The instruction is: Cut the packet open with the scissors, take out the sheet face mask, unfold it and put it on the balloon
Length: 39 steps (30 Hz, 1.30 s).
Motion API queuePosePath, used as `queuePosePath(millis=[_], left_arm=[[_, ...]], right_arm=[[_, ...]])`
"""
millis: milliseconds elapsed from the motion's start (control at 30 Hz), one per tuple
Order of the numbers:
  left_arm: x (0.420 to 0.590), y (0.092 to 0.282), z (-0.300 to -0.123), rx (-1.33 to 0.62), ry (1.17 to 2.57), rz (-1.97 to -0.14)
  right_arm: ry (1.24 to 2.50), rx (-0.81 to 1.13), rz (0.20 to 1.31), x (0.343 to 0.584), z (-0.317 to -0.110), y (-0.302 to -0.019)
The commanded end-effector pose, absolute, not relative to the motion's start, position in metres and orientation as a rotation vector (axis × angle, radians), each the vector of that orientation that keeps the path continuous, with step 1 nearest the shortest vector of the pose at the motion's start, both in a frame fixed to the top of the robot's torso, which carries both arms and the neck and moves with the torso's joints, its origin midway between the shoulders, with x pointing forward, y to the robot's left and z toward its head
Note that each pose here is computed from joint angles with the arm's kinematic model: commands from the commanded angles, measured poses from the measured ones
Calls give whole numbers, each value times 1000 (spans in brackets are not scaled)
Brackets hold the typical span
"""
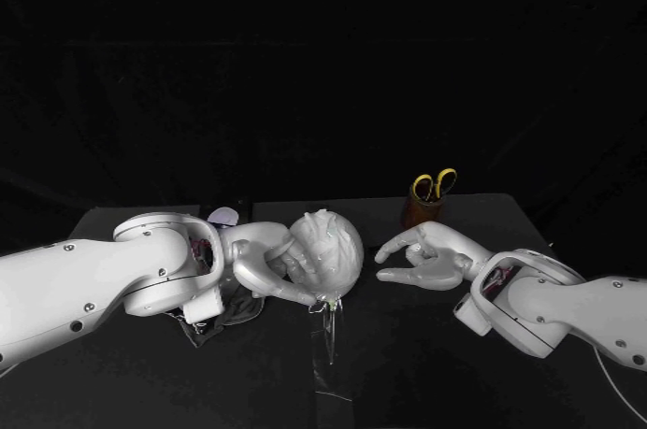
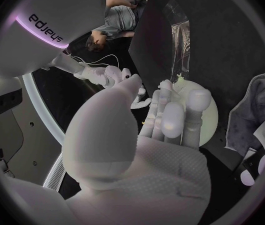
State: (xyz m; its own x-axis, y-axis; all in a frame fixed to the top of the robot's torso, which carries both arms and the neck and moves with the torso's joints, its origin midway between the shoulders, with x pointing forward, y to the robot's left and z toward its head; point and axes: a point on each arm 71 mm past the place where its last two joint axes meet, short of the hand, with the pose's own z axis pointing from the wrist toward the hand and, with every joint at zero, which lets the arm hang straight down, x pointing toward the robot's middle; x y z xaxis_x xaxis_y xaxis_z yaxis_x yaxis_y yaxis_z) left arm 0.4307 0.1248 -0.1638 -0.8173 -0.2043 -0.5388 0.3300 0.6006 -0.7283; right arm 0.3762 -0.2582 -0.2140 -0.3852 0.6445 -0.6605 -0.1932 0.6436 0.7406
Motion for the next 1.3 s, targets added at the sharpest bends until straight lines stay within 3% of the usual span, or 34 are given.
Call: queuePosePath(millis=[33, 367, 633, 867, 1133, 1300], left_arm=[[427, 123, -165, 158, 2260, -1190], [429, 135, -167, 149, 2277, -1166], [431, 160, -168, 57, 2301, -1202], [436, 180, -165, -135, 2276, -1337], [437, 181, -159, -265, 2221, -1482], [438, 182, -158, -264, 2195, -1481]], right_arm=[[1837, 327, 920, 374, -220, -258], [1857, 300, 883, 373, -222, -262], [1751, 406, 880, 379, -218, -273], [1666, 490, 874, 387, -214, -282], [1631, 505, 882, 396, -210, -281], [1627, 505, 894, 399, -209, -277]])
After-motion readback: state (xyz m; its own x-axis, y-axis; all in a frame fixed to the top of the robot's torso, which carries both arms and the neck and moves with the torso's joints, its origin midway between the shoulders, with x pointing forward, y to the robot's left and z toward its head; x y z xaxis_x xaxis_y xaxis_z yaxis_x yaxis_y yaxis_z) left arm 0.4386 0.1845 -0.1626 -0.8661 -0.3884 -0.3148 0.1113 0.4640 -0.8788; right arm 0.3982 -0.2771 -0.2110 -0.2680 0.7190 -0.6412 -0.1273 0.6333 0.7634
